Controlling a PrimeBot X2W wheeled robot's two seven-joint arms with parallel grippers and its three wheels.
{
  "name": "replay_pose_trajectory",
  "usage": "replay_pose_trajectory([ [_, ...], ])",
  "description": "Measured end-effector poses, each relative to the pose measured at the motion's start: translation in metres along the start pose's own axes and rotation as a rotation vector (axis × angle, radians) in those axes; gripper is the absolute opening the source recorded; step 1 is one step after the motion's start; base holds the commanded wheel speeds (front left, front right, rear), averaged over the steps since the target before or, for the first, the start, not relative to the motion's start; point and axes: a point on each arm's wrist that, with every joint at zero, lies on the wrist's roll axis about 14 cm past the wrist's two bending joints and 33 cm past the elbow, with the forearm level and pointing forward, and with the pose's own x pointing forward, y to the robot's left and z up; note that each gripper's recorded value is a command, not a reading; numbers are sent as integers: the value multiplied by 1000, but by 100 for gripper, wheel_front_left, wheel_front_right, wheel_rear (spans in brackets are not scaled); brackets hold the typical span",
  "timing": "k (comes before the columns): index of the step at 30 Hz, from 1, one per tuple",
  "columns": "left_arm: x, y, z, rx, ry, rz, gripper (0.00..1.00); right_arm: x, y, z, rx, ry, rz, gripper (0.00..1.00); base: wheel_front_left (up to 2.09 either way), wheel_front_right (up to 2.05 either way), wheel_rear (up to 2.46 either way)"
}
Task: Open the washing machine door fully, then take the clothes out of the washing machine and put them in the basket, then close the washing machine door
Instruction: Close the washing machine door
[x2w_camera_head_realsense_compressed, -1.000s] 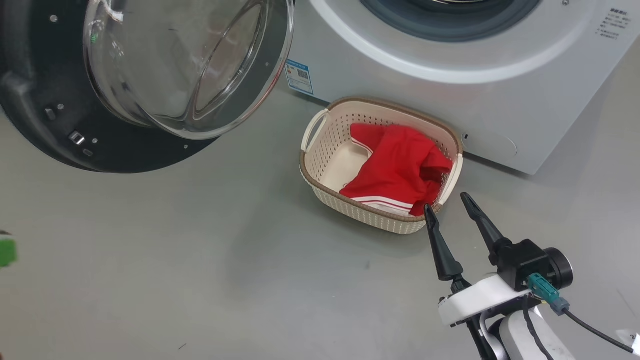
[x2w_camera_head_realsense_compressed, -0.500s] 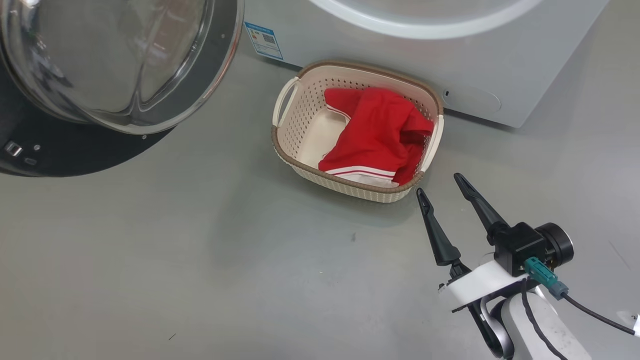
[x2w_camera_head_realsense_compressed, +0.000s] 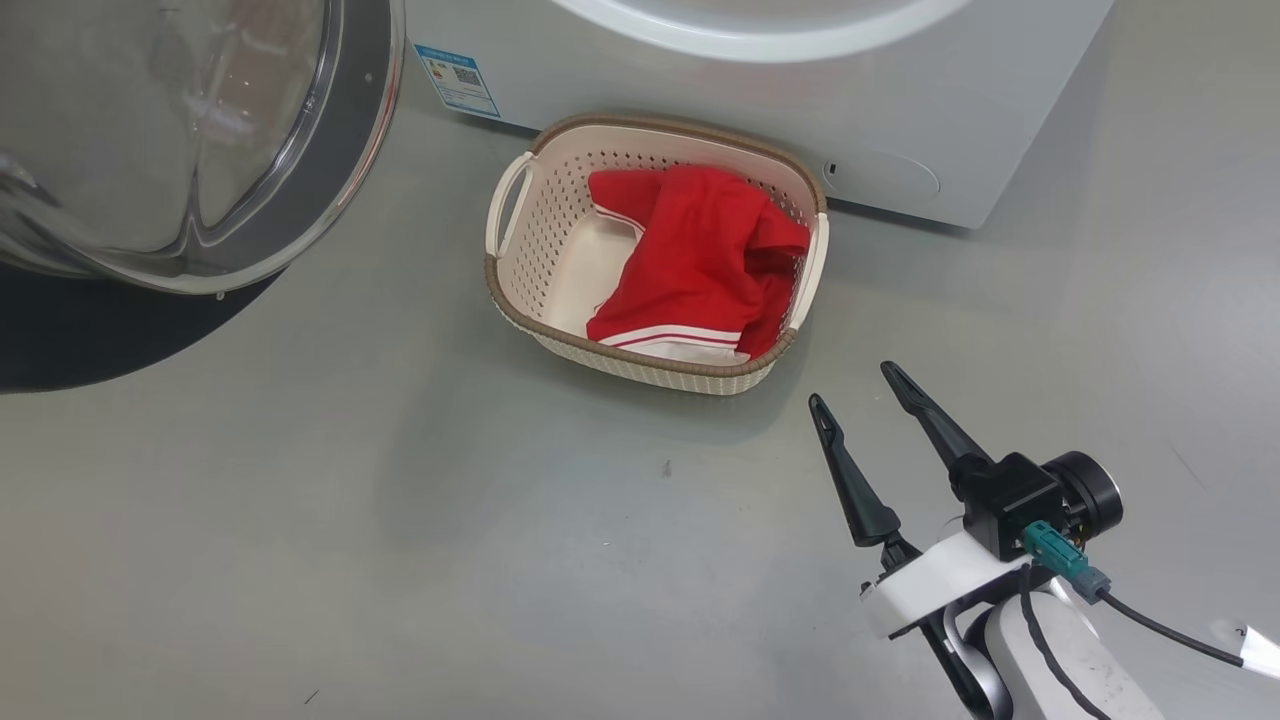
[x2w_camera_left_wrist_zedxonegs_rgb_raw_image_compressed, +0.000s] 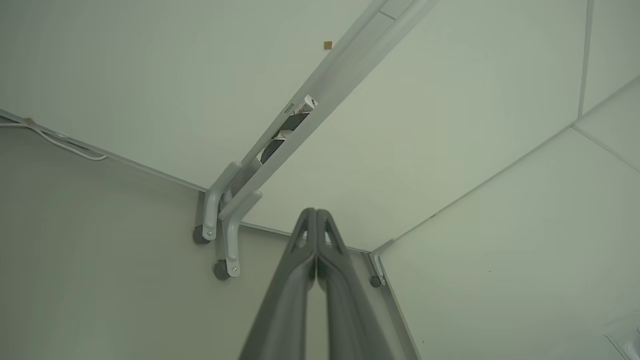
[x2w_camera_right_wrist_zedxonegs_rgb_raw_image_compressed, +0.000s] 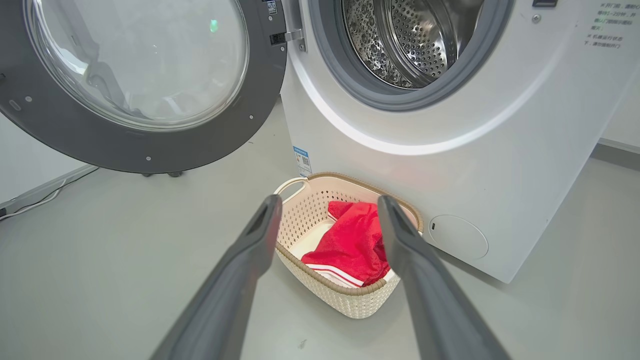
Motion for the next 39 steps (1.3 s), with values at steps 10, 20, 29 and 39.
replay_pose_trajectory([
  [10, 8, 2, -42, -255, 168, 47, 0, -4, -2, 0, -2, 3, -12, 100, 0, 0, 0],
  [20, 3, 5, -82, -245, 352, 77, 0, -2, -2, 1, -16, 1, -6, 100, 0, 0, 0],
  [29, 2, -7, -103, -270, 464, 67, 0, 0, -3, 0, -15, 2, -4, 100, 0, 0, 0],
  [39, -4, -14, -128, -305, 579, 65, 0, 0, -5, -2, -13, 7, -8, 100, 0, 0, 0],
])
